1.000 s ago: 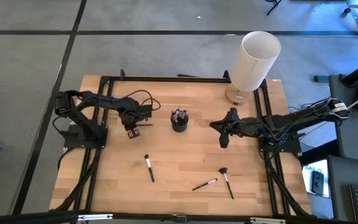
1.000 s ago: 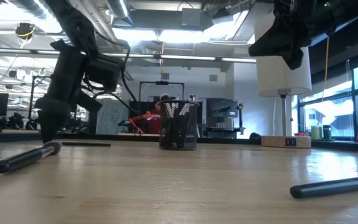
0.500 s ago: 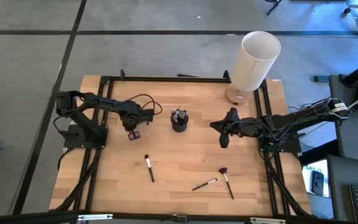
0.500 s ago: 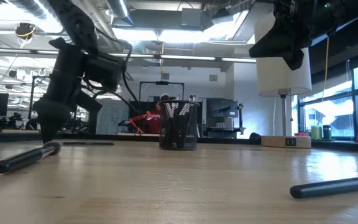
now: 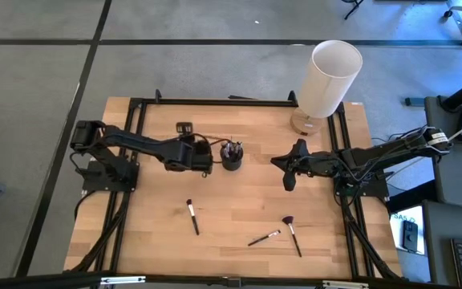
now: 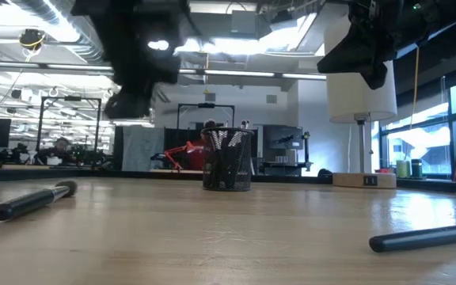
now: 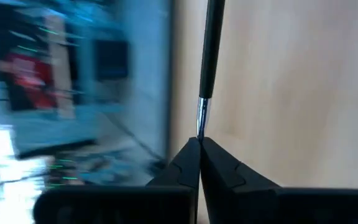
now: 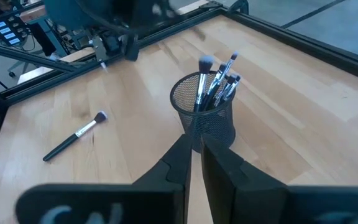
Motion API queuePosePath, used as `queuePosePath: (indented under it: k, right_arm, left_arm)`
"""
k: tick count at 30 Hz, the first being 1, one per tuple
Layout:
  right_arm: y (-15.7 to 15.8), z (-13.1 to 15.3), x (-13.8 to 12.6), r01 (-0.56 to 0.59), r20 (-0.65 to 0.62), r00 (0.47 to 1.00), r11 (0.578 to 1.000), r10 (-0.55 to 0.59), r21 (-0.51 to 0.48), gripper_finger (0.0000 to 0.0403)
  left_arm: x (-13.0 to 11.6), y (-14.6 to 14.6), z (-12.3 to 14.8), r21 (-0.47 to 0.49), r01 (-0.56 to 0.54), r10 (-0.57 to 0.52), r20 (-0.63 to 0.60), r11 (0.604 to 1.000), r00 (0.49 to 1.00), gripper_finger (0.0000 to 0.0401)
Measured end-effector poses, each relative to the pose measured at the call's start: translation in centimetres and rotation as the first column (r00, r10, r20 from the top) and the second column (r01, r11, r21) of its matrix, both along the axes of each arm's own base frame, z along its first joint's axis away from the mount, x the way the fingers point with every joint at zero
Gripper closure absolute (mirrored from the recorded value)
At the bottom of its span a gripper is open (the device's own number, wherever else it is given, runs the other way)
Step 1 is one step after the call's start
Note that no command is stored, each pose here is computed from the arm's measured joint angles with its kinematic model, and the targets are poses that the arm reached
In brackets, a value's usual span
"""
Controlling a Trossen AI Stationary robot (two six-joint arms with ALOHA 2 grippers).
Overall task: Sort items
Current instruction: Put the eyeshadow brush into the organizer
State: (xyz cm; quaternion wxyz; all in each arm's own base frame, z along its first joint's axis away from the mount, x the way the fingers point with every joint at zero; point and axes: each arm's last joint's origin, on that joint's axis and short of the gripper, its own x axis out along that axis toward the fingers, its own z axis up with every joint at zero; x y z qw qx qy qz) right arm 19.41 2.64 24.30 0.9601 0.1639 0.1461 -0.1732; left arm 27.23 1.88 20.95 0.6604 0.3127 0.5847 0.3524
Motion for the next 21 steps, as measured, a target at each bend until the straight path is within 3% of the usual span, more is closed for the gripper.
queuePosePath:
  k: [3, 9, 16, 21]
  right_arm:
    - [0.0, 0.0, 0.0, 0.0, 0.0, 1.0, 1.0, 0.0, 0.0, 0.0366]
    - [0.0, 0.0, 0.0, 0.0, 0.0, 1.0, 1.0, 0.0, 0.0, 0.0366]
    - [0.0, 0.0, 0.0, 0.0, 0.0, 1.0, 1.0, 0.0, 0.0, 0.0366]
    - [0.0, 0.0, 0.0, -0.001, 0.0, 1.0, 1.0, 0.001, -0.002, 0.0366]
  left_arm:
    - [0.7, -0.2, 1.6, 0.158, 0.028, -0.028, -0.003, 0.987, 1.0, 0.0398]
    - [2.0, 0.0, 3.0, 0.416, 0.062, -0.033, -0.077, 0.907, 0.997, 0.0398]
    - [4.4, 0.5, 3.5, 0.462, 0.123, -0.045, -0.174, 0.878, 0.984, 0.0398]
    - [5.8, 0.1, 3.1, 0.442, 0.232, -0.101, -0.299, 0.867, 0.949, 0.0398]
